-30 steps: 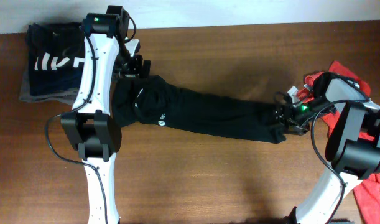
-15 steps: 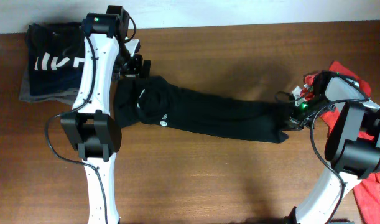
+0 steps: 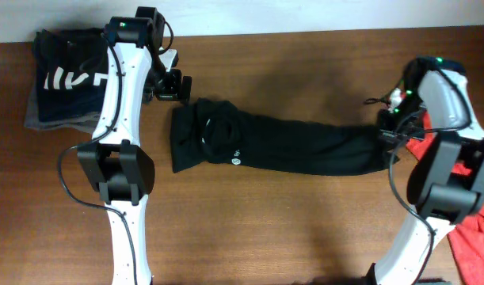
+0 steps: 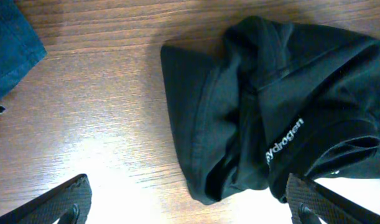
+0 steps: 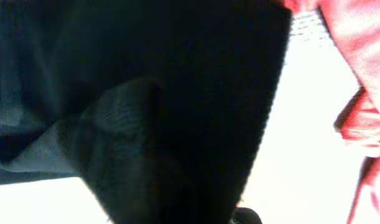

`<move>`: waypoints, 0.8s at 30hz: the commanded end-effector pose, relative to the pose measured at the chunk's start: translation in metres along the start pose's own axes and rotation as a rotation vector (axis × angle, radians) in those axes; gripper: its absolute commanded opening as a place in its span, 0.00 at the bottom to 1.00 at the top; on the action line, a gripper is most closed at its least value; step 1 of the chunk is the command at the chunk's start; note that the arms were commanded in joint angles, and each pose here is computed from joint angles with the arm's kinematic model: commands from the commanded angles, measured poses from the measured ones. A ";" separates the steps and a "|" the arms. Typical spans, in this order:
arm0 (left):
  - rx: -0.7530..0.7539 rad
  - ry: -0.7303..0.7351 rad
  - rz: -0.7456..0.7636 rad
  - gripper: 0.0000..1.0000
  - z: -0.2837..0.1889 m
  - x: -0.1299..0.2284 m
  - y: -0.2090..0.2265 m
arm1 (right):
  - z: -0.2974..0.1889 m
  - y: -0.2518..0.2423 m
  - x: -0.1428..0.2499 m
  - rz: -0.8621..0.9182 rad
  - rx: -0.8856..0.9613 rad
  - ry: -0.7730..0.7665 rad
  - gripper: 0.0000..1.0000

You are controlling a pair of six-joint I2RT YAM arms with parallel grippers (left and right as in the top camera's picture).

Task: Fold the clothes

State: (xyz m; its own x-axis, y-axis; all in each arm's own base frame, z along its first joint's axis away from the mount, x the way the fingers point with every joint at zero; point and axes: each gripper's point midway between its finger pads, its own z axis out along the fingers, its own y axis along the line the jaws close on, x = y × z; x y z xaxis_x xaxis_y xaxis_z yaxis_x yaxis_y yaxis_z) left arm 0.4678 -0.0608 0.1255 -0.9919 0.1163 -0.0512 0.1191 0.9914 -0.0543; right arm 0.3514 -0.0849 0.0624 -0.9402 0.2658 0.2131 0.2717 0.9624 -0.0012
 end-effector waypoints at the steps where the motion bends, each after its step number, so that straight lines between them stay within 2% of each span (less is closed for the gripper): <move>1: -0.003 -0.035 0.023 0.99 -0.013 -0.003 -0.001 | -0.005 0.015 -0.002 -0.040 0.119 -0.021 0.04; 7: -0.003 -0.037 0.023 0.99 -0.013 -0.003 -0.001 | 0.001 0.076 0.004 -0.190 0.135 -0.041 0.05; 10: -0.003 -0.037 0.023 0.99 -0.013 -0.003 -0.001 | 0.007 0.105 0.010 -0.228 0.123 -0.048 0.13; 12: -0.004 -0.037 0.023 0.99 -0.013 -0.003 -0.001 | 0.009 0.122 0.014 -0.257 0.088 -0.045 0.24; 15: -0.004 -0.037 0.023 0.99 -0.013 -0.003 -0.001 | 0.011 0.142 0.020 -0.297 0.057 -0.045 0.25; 16: -0.004 -0.037 0.023 0.99 -0.013 -0.003 -0.001 | 0.011 0.145 0.021 -0.304 0.059 -0.046 0.27; 17: -0.004 -0.037 0.023 0.99 -0.013 -0.003 -0.001 | 0.011 0.146 0.021 -0.307 0.060 -0.046 0.38; 24: -0.004 -0.037 0.023 0.99 -0.013 -0.003 -0.001 | -0.025 0.113 0.002 -0.158 0.062 -0.100 0.37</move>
State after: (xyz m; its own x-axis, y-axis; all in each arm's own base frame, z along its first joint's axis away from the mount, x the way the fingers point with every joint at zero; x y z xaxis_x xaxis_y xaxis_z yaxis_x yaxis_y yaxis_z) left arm 0.4680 -0.0608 0.1255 -0.9919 0.1163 -0.0520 0.1191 0.9914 -0.0543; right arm 0.3649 0.0492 0.0672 -0.9819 0.0081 0.1892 0.0048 0.9998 -0.0178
